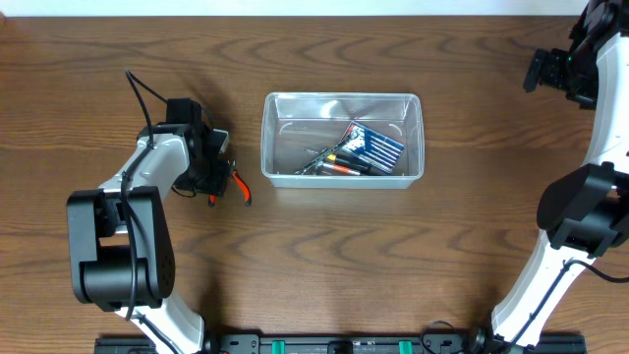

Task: Pack container
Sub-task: 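Lower the left gripper toward the pliers' jaw and handles, then close the left gripper on the red pliers near the joint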

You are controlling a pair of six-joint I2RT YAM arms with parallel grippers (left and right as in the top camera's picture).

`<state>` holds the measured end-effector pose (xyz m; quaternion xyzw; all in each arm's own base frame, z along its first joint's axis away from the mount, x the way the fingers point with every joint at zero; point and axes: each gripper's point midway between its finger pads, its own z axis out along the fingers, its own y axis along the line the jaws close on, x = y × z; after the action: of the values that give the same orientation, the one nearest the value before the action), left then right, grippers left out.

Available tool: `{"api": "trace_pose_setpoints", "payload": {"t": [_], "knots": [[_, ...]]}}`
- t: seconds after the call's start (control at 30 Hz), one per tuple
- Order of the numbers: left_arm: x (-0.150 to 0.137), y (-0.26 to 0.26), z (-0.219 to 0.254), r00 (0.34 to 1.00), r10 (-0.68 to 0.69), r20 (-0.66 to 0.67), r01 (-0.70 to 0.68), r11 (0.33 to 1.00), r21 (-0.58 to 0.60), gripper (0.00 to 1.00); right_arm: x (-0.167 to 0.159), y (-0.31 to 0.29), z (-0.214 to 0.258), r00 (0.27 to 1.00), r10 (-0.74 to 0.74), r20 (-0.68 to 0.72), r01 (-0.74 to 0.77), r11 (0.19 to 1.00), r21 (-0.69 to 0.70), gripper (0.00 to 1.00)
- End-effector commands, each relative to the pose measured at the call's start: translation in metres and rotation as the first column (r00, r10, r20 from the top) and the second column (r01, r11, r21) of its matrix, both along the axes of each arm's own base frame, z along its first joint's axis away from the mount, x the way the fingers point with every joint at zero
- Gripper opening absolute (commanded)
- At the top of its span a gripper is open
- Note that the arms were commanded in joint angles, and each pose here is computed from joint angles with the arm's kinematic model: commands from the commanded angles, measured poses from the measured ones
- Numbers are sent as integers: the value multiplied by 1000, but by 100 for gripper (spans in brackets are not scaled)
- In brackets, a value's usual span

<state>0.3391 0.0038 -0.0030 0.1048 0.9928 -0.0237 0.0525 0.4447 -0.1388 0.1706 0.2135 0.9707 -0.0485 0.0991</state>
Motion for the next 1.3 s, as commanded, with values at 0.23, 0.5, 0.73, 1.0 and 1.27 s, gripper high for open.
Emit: {"api": "trace_pose_setpoints", "payload": {"t": [0.23,0.5,0.73,1.0,1.27], "knots": [[4,-22,-4,999,-41,11,42,997,-57,40,-1,-3,2,1000,-15,3,15,1000,-7,99],[1,-20,-5,999,-46,-2,45,998,-33,37,-1,-3,2,1000,-16,4,16,1000,-7,99],[-3,-10,-6,999,-40,-23,40,999,27,34,-1,-3,2,1000,-15,3,15,1000,-7,99],[-3,-10,-6,999,-39,-24,39,999,27,23,-1,-3,2,1000,-15,3,15,1000,-7,99],[-3,-10,-6,999,-30,-24,31,999,26,14,-1,-3,2,1000,-15,3,15,1000,-7,99]]}}
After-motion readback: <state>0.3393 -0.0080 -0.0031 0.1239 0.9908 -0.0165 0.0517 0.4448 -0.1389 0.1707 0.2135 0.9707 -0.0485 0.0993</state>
